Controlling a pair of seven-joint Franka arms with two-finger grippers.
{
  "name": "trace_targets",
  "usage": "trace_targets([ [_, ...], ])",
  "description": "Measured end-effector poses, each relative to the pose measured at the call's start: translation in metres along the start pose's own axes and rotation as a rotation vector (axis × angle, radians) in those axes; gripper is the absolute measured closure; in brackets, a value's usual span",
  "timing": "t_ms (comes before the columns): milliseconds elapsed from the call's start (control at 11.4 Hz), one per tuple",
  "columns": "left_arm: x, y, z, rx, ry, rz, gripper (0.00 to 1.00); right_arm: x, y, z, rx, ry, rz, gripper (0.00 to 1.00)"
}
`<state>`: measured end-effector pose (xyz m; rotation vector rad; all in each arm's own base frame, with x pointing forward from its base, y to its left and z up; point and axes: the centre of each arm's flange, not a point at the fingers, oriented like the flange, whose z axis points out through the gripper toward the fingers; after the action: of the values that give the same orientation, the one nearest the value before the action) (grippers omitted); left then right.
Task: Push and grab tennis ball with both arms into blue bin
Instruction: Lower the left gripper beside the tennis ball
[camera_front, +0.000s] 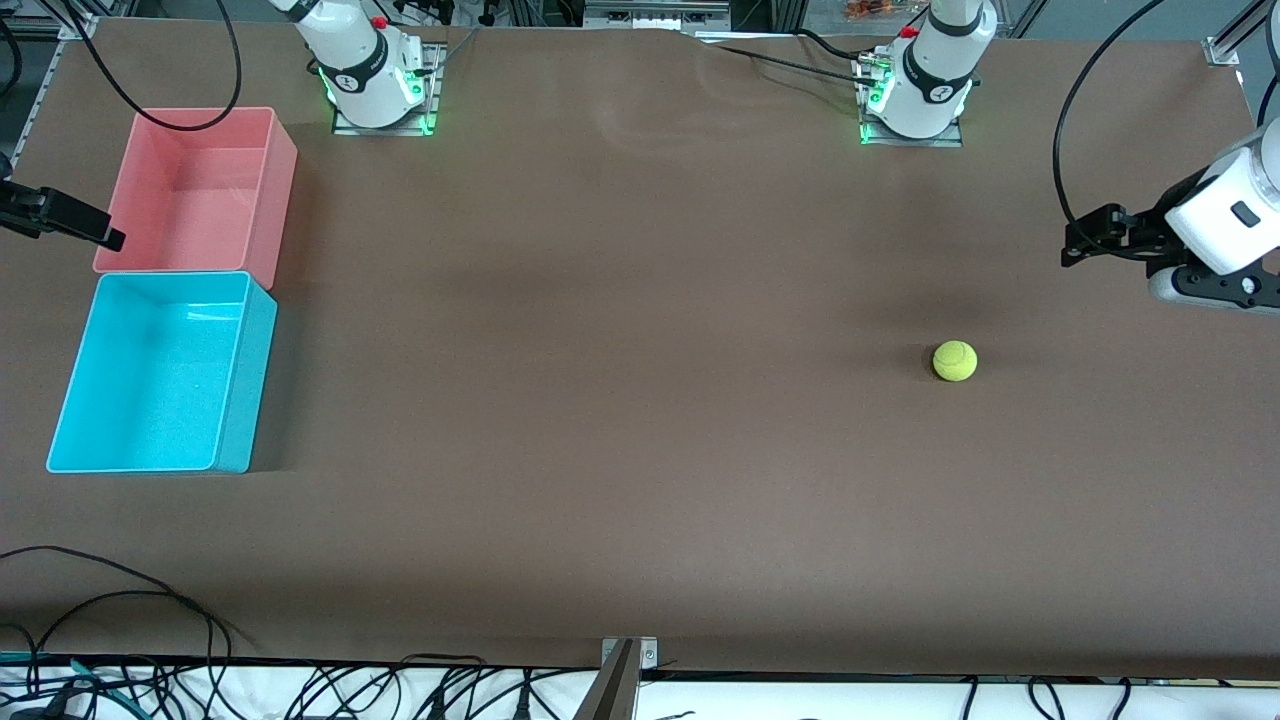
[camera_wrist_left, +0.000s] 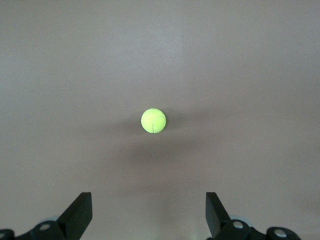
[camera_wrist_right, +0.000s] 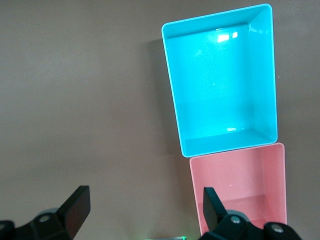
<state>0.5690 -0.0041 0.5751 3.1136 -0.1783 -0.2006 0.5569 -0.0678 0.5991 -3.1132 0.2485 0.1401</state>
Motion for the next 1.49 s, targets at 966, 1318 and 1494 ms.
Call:
trace_targets([
  [966,0.013,-0.039,0.097,0.000,0.048,-0.010,0.00,0.001,-0.001,0.002,0.002,-0.002,-0.001,0.00],
  [1318,0.013,-0.052,0.123,-0.013,0.003,-0.014,0.00,0.002,-0.001,0.004,0.002,-0.006,-0.001,0.00],
  [1494,0.014,-0.053,0.127,-0.015,-0.003,0.000,0.00,0.003,-0.001,0.005,0.002,-0.008,-0.001,0.00],
])
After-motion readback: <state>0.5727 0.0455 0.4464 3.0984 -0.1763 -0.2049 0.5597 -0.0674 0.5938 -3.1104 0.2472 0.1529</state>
